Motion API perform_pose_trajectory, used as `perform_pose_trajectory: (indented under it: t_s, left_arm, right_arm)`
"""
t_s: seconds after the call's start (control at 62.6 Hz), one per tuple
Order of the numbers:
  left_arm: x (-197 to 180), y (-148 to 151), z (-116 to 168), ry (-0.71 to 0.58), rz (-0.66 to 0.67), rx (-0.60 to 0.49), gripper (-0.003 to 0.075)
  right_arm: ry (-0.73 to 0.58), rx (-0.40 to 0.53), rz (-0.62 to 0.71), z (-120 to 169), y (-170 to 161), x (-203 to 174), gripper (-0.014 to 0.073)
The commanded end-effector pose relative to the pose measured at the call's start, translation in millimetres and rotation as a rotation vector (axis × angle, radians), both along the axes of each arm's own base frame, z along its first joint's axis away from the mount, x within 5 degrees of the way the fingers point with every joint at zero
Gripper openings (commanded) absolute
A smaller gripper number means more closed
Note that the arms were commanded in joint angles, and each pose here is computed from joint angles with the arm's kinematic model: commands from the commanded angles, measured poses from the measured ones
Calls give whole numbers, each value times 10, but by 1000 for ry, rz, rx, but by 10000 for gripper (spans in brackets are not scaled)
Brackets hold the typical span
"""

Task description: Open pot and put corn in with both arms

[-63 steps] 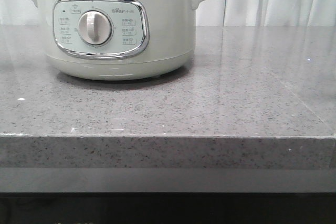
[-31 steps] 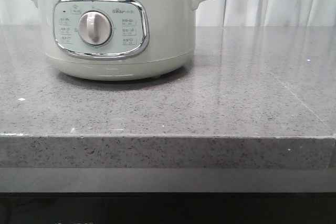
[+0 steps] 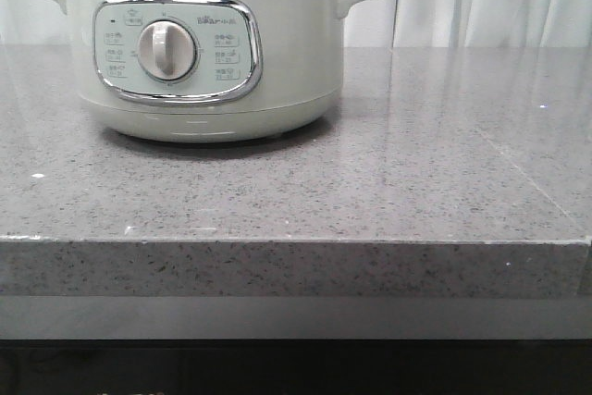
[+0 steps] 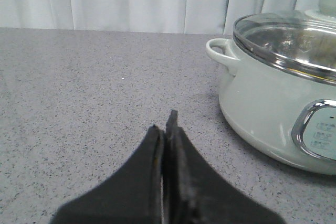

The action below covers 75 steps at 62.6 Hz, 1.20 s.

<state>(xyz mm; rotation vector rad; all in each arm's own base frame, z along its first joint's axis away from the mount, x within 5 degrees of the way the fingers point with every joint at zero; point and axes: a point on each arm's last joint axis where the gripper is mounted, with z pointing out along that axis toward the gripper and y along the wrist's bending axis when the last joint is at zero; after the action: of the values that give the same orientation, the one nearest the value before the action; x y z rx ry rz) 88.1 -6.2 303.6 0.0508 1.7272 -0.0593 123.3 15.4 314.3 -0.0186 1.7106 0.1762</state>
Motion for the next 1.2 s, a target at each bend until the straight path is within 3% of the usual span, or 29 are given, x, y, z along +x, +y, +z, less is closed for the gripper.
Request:
perform_pose_trajectory:
  t_s: [0.0, 0.814, 0.926, 1.07, 1.182]
  left_arm:
    - [-5, 7, 157, -101, 8, -6, -20]
    - [-5, 8, 158, -102, 8, -6, -20]
    - [-33, 17, 160, -119, 13, 37, -20]
    - [-244, 28, 38, -188, 16, 40, -20]
    - [-371, 33, -211, -212, 16, 38, -20]
  right_arm:
    - [-125, 14, -16, 185, -16, -4, -121]
    - [-121, 14, -16, 182, -15, -4, -121]
    - [-121, 14, -16, 182, -15, -4, -121]
    - [-120, 14, -16, 181, -15, -4, -121]
    - [-119, 14, -15, 180, -15, -4, -121]
